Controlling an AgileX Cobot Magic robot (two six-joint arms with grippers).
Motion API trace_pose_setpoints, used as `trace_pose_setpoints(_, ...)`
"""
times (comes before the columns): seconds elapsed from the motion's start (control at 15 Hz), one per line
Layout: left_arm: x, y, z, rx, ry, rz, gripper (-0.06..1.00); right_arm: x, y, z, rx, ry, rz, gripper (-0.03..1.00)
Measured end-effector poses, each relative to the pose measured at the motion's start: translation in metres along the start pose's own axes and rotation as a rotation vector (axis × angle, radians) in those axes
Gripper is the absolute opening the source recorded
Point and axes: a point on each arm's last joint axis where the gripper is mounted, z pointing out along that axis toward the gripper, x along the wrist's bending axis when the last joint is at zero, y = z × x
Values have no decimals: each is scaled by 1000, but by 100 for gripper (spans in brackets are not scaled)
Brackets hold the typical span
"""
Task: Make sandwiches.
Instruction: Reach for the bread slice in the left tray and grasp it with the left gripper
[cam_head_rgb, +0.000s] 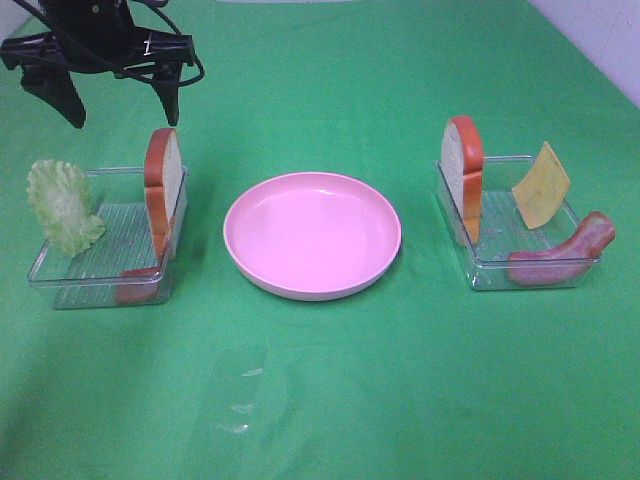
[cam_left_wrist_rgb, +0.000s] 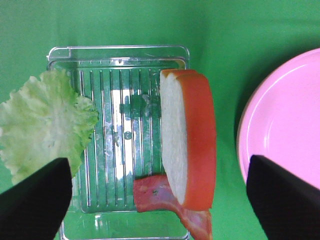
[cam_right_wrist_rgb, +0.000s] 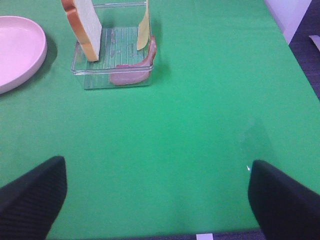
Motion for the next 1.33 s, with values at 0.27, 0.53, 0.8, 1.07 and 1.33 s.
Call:
trace_pose_setpoints(0.27,-8,0,24,41,-56,-73,86,0,0,0,0,0,0,96)
trace_pose_setpoints(0.53,-13,2,54,55,-79,-103,86,0,0,0,0,0,0,96)
trace_pose_setpoints(0.8,-10,2,65,63,-38,-89,86,0,0,0,0,0,0,96)
trace_pose_setpoints(1.07,-10,1,78,78,-30,-88,86,0,0,0,0,0,0,96)
trace_pose_setpoints(1.33,-12,2,79,72,-48,-96,65,0,0,0,0,0,0,96)
